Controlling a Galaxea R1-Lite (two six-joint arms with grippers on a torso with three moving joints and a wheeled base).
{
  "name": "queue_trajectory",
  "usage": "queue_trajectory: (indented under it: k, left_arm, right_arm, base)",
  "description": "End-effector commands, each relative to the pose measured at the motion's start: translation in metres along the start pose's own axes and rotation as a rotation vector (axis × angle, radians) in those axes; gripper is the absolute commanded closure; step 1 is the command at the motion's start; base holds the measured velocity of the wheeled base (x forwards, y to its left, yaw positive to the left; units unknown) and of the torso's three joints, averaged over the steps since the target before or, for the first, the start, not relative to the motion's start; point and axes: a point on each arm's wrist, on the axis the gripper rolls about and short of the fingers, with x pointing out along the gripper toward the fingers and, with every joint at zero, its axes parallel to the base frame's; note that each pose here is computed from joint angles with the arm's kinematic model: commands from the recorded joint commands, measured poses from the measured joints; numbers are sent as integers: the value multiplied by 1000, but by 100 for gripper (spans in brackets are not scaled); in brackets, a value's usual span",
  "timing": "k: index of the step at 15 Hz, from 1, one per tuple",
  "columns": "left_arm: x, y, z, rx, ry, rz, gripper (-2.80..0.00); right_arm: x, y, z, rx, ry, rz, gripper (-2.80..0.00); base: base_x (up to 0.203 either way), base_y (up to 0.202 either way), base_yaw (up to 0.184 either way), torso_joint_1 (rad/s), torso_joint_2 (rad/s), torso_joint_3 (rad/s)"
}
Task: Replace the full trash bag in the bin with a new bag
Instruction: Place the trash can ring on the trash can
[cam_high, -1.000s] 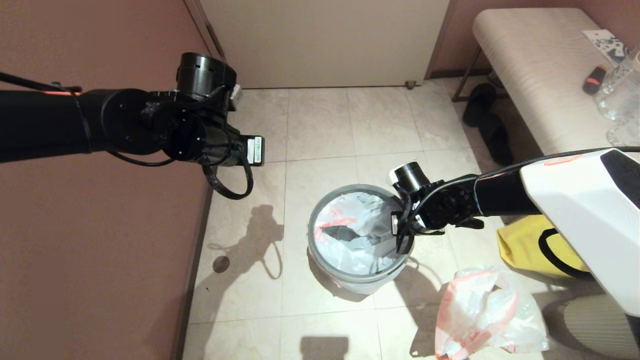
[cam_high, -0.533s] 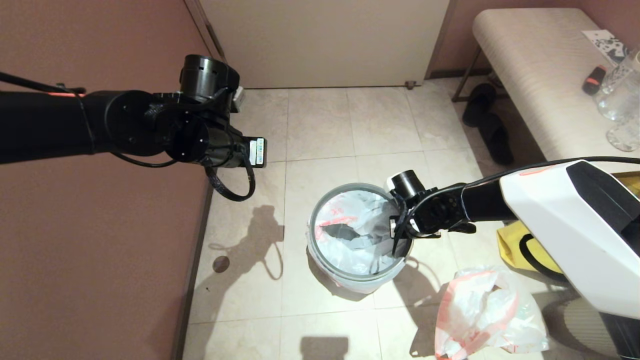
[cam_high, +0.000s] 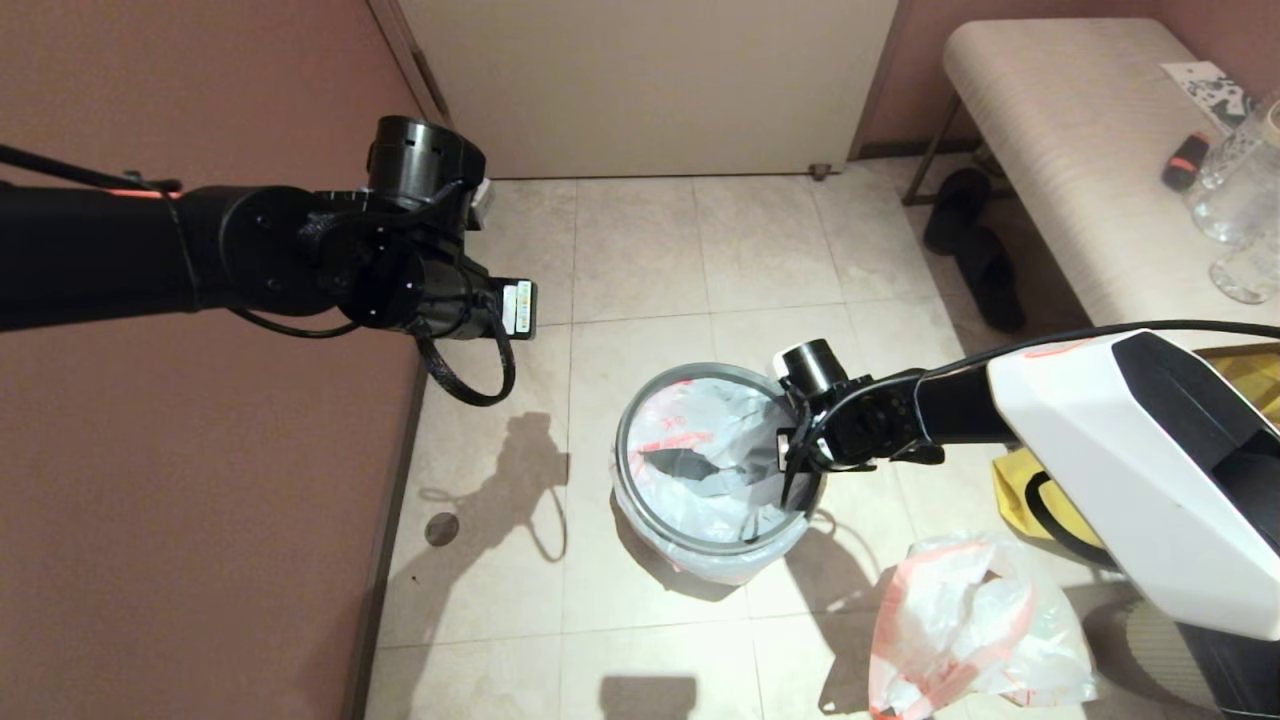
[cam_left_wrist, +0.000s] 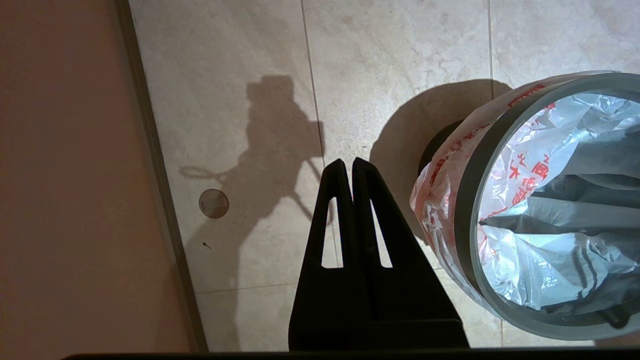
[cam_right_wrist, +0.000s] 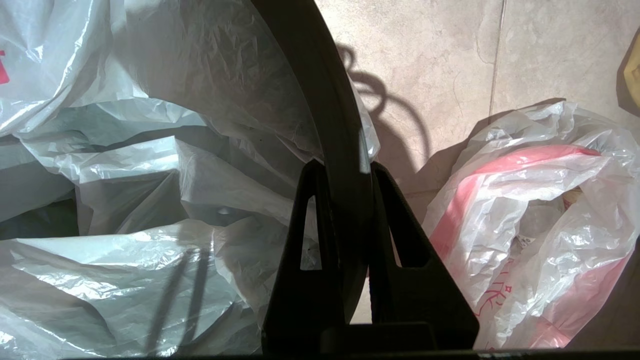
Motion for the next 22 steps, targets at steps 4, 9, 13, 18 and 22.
queue_trajectory:
  k: [4,9,13,18,22]
  left_arm:
    - [-1,0,0,0,-1,4,0]
    - [-2,0,0,0,-1,4,0]
    - [-3,-1,0,2,-2,0,0]
    - [-1,-2,0,3,1,0,0]
    - [3,-3,-2,7,8,1,0]
  right_arm:
    - [-19,-4,6,4,-8,2,0]
    - [-32,-7,5,-2,-8,-12,0]
    - [-27,-8,1,-5,-4,-33,0]
    - [-3,-2,-10,-13,14,-39,0]
    - [2,1,-8,-4,0,-28,0]
  base:
    - [0,0,0,0,0,0]
    - [0,0,0,0,0,0]
    - [0,0,0,0,0,0]
    - [0,0,0,0,0,0]
    - [0,0,0,0,0,0]
